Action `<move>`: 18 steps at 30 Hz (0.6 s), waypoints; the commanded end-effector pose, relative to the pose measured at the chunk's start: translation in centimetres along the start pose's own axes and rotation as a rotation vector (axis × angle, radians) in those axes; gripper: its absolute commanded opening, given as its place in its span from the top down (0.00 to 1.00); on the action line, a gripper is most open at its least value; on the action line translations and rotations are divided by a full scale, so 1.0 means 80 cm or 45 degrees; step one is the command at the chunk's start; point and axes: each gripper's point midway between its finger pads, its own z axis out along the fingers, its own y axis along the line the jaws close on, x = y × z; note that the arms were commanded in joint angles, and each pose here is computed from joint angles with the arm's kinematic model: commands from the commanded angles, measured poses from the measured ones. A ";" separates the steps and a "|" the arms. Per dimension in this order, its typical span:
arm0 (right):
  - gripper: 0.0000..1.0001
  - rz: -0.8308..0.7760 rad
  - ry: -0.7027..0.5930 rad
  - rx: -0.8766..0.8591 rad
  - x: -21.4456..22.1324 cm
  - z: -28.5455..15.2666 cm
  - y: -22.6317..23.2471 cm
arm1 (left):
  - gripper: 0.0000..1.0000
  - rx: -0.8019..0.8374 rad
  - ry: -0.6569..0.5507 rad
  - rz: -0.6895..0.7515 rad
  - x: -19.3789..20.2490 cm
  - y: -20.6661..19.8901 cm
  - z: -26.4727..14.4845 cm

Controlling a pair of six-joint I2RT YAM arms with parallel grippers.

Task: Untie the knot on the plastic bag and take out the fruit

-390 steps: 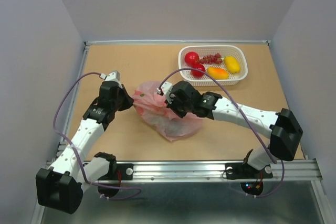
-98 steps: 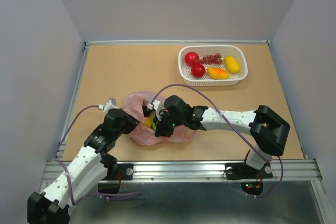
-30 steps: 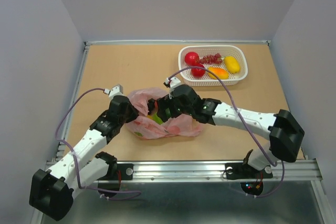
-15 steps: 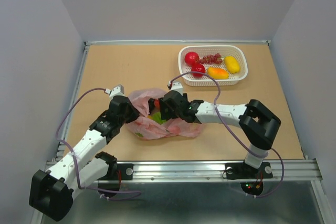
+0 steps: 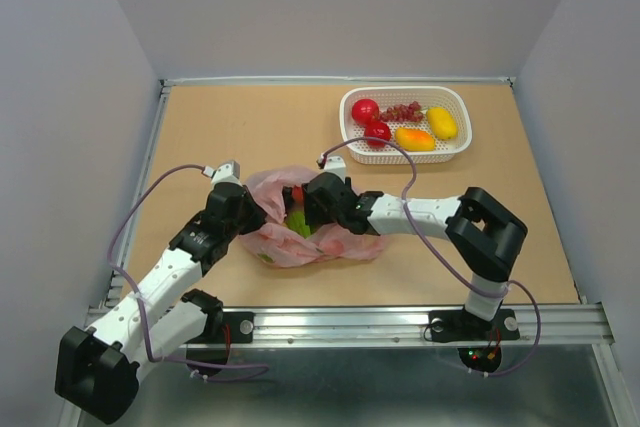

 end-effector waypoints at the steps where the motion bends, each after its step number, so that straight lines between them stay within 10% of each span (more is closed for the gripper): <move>1: 0.82 -0.047 -0.129 -0.248 -0.063 -0.045 0.049 | 1.00 -0.003 -0.118 0.043 -0.028 -0.002 -0.002; 11: 0.93 -0.329 -0.126 -0.841 -0.089 -0.170 0.117 | 1.00 -0.095 -0.152 0.070 -0.048 0.008 0.008; 18: 0.95 -0.258 -0.459 -0.395 -0.220 -0.154 0.013 | 1.00 -0.151 -0.138 0.094 -0.049 0.022 0.016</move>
